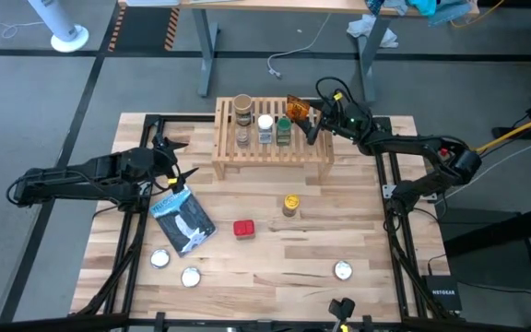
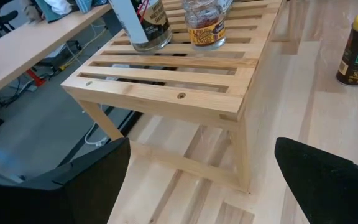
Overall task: Shelf spices
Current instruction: Remove the brown seasoning bag from the shelf
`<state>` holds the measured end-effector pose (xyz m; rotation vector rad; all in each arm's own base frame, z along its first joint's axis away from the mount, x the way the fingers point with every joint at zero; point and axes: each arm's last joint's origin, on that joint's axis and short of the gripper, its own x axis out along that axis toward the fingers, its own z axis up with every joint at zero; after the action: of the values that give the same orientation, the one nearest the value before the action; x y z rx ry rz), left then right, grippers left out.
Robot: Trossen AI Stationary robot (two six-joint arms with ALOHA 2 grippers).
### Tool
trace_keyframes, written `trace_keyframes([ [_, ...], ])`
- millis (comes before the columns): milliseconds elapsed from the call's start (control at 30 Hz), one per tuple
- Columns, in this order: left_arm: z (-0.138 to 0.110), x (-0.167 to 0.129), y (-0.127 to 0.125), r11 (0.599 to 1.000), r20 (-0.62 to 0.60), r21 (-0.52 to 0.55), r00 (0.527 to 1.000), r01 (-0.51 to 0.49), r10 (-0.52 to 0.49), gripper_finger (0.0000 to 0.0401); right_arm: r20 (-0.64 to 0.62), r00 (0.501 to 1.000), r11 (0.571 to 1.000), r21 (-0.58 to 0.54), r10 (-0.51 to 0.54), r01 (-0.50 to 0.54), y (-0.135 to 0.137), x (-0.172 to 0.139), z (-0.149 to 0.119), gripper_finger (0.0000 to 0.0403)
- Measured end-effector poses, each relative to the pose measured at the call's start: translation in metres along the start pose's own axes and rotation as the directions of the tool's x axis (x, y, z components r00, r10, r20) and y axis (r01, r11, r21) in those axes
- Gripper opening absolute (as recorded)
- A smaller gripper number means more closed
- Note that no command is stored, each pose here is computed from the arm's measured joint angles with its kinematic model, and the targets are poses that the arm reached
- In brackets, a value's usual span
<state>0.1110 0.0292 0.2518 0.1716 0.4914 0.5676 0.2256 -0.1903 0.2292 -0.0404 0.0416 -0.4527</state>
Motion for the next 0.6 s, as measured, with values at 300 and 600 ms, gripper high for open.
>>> trace_keyframes([
  [300,0.0,0.0,0.0,1.0,0.0,0.0,1.0,0.0,0.0,0.0393,-0.007,1.0,1.0,0.001,-0.019,0.019,-0.0009,0.0018,-0.0032,0.0275],
  [600,0.0,0.0,0.0,1.0,0.0,0.0,1.0,0.0,0.0,0.0393,-0.014,1.0,1.0,0.003,-0.019,0.019,-0.0008,0.0019,-0.0038,0.0145],
])
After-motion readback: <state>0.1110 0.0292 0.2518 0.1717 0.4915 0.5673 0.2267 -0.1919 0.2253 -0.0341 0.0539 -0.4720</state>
